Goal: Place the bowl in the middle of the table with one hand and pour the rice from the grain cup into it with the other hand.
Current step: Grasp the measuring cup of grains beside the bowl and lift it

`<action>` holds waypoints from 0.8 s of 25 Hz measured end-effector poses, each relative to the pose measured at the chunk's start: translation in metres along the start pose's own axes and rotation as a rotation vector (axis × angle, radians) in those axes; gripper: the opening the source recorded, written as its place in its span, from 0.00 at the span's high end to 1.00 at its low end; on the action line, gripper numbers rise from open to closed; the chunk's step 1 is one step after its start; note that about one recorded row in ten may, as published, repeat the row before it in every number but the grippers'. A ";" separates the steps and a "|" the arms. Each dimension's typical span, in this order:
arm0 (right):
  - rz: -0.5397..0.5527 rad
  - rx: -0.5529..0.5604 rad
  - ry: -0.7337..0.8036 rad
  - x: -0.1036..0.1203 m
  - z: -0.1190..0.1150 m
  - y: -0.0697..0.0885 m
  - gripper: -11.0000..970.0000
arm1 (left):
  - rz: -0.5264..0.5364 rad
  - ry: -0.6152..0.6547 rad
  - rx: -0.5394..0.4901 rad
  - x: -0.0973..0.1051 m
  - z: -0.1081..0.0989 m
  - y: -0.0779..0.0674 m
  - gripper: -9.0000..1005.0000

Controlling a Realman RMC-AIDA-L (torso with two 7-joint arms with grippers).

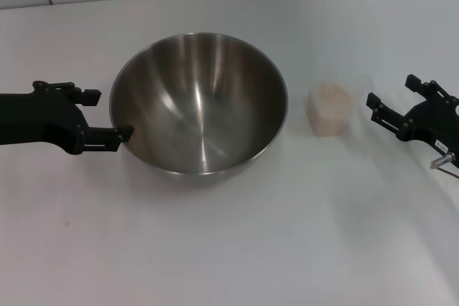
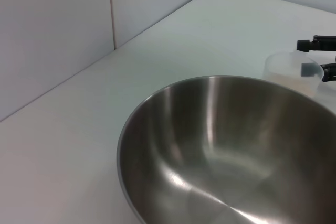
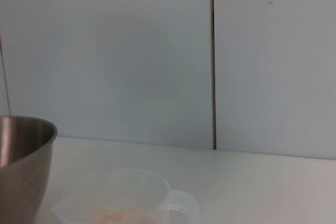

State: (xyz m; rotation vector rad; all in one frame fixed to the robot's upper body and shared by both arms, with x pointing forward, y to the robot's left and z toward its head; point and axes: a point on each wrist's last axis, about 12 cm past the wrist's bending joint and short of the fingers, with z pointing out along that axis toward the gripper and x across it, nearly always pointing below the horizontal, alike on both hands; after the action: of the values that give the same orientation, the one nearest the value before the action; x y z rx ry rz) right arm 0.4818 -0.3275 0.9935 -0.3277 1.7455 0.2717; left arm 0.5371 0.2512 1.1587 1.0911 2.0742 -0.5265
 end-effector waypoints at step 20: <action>-0.022 -0.009 0.006 -0.011 0.023 -0.001 0.23 | 0.002 0.000 0.006 -0.001 0.001 0.000 0.19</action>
State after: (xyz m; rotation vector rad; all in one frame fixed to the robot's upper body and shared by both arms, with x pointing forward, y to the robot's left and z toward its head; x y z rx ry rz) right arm 0.5053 -0.3195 0.9997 -0.3545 1.7463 0.2626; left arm 0.5376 0.2496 1.1590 1.0971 2.0725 -0.5315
